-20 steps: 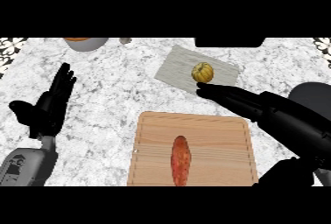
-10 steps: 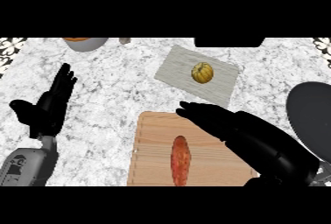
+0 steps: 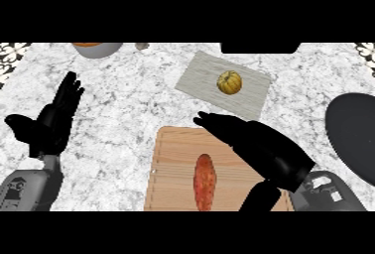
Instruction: Pick the sweet potato from the cutting board and place it in the pan
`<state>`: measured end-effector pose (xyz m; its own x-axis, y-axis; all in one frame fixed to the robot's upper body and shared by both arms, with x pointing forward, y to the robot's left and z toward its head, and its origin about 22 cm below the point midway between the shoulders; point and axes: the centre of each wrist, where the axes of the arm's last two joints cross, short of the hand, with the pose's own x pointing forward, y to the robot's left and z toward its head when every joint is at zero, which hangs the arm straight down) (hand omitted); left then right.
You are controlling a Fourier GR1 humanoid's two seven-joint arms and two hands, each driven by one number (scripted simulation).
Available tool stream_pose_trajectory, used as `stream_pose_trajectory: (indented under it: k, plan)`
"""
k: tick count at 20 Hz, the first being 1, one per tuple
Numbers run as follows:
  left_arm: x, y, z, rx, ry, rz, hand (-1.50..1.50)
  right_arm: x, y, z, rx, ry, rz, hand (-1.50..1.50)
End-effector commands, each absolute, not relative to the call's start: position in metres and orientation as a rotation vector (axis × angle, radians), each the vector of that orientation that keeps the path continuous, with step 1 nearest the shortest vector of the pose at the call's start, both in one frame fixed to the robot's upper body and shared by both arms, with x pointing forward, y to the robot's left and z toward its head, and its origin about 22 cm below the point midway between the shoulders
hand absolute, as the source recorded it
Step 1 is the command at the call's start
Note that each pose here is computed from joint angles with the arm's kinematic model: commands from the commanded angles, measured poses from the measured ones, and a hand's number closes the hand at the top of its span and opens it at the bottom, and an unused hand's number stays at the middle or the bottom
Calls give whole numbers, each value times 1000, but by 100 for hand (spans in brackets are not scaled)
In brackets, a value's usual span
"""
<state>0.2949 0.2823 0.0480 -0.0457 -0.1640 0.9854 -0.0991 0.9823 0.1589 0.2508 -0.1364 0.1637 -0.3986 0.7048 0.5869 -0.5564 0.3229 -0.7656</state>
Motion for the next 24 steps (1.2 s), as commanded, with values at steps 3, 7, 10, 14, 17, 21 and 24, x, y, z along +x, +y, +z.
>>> stream_pose_trajectory:
  k: [3, 7, 10, 14, 17, 21, 24]
  plan:
    - [290, 271, 60, 196, -1628, -35, 0, 250, -140, 136, -80, -1367, 1441, -150]
    - [290, 271, 47, 189, -1600, -31, 0, 239, -133, 139, -58, -1343, 1493, -150]
    - [295, 285, 54, 216, -1628, -56, 0, 253, -111, 124, -86, -1345, 1520, -150]
    - [308, 279, 49, 202, -1624, -38, 0, 241, -115, 137, -121, -1306, 1554, -150]
    - [291, 293, 46, 217, -1608, -57, 0, 242, -105, 123, -208, -1266, 1621, -150]
    - [300, 270, 47, 188, -1627, -51, 0, 251, -99, 137, -273, -1212, 1683, -150]
    - [284, 276, 50, 191, -1625, -63, 0, 259, -87, 113, -296, -1180, 1707, -150]
